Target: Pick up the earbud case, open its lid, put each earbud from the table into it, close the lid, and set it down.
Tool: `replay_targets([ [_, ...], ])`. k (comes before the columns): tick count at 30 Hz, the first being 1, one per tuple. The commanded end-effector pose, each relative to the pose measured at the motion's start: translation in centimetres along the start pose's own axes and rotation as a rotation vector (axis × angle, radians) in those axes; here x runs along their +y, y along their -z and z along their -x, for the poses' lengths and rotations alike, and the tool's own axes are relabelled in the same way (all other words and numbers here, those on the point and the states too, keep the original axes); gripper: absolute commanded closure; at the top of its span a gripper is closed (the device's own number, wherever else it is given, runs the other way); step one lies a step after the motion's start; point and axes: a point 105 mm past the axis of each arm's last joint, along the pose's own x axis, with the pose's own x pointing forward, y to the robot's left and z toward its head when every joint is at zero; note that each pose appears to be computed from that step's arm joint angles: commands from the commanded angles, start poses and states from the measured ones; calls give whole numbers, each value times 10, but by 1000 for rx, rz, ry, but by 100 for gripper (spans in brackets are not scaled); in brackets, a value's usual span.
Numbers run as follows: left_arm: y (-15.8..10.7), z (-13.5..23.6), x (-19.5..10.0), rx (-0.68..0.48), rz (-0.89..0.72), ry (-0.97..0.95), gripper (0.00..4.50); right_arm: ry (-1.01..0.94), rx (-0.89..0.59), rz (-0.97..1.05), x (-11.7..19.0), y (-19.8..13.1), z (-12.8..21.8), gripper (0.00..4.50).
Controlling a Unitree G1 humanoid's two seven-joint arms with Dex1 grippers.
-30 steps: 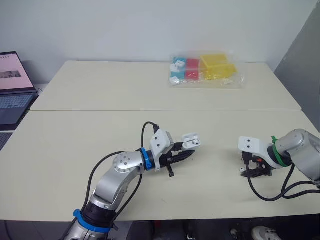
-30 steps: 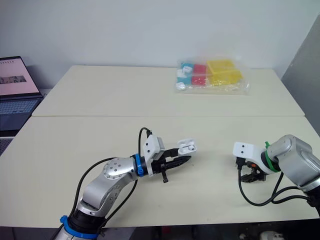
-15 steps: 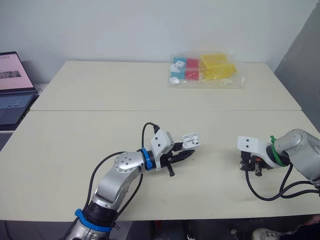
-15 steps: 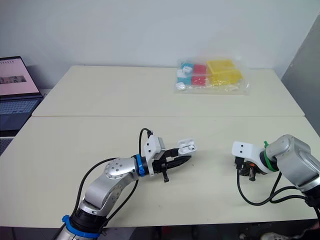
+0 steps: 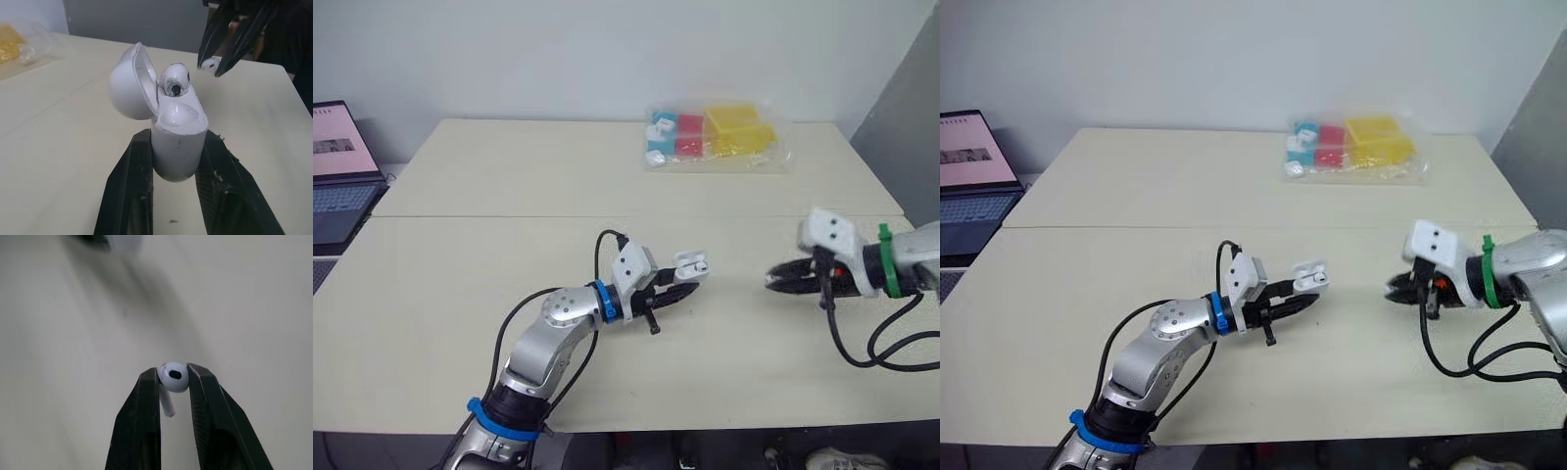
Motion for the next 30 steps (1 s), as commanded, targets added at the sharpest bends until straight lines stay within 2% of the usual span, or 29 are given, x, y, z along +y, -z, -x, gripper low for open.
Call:
replay_targets([
  [1,-16,-1,3,-55,-29,3,373,8,-191,-17,16,-37,7,407],
  [3,-17,-1,4,-58,-33,3,373,18,-241,-48,19,-45,5,407],
  [7,-24,-7,9,-84,-55,0,373,138,-468,-64,21,-71,-16,407],
  [9,-27,-9,11,-94,-59,-8,373,152,-638,-147,24,-81,-22,407],
  [11,-29,-10,13,-100,-62,-13,373,187,-698,-200,24,-82,-26,407],
  [20,-33,-8,21,-108,-64,-35,373,303,-740,-159,29,-73,-45,407],
  [30,-34,-7,22,-103,-66,-31,373,328,-747,-95,32,-72,-56,407],
])
